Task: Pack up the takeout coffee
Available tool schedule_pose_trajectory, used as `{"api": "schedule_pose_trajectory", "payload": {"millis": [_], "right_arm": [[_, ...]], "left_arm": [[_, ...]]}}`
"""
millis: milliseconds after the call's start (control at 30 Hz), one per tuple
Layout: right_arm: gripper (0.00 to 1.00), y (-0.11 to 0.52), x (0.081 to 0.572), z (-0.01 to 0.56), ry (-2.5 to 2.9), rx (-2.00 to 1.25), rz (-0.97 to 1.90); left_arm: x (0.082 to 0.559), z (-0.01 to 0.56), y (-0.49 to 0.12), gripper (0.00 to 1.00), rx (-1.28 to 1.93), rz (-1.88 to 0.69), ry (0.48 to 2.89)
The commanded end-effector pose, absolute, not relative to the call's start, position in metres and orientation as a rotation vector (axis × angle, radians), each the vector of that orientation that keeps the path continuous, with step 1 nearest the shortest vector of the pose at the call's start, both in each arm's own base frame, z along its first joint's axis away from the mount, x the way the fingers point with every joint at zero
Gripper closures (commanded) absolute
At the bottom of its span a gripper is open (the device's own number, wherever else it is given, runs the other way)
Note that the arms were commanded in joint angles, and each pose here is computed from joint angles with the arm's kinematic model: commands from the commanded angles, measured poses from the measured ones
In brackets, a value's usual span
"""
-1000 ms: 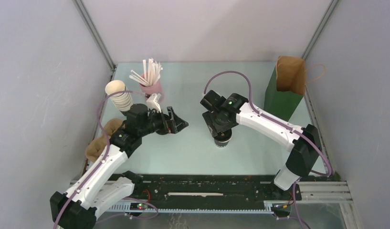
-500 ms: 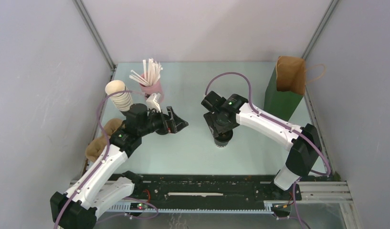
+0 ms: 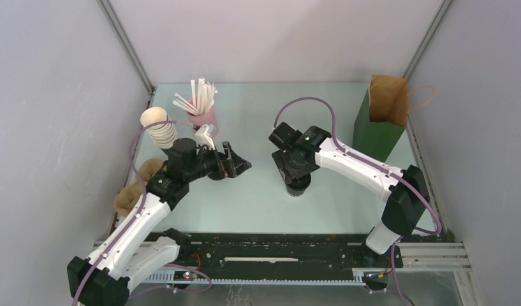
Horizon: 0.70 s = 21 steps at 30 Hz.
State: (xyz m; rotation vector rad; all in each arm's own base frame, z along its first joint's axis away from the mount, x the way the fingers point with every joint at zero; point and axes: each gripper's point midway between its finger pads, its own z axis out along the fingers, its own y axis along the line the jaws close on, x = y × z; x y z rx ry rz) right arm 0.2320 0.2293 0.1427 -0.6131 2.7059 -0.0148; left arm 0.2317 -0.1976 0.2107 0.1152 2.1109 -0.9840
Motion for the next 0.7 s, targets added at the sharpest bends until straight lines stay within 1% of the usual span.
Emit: {"api": "schedule_pose_trajectory", "payload": {"millis": [0, 667], "right_arm": [[0.33, 0.229, 0.235, 0.148, 2.681, -0.603, 0.009], [0.31, 0.225, 0.244, 0.161, 2.617, -0.566, 0.015]], "left_arm": [[0.233, 0.216, -0.198, 0.0, 0.147, -0.999, 2.066], [0.233, 0.216, -0.198, 0.0, 0.147, -1.001, 2.065]]}}
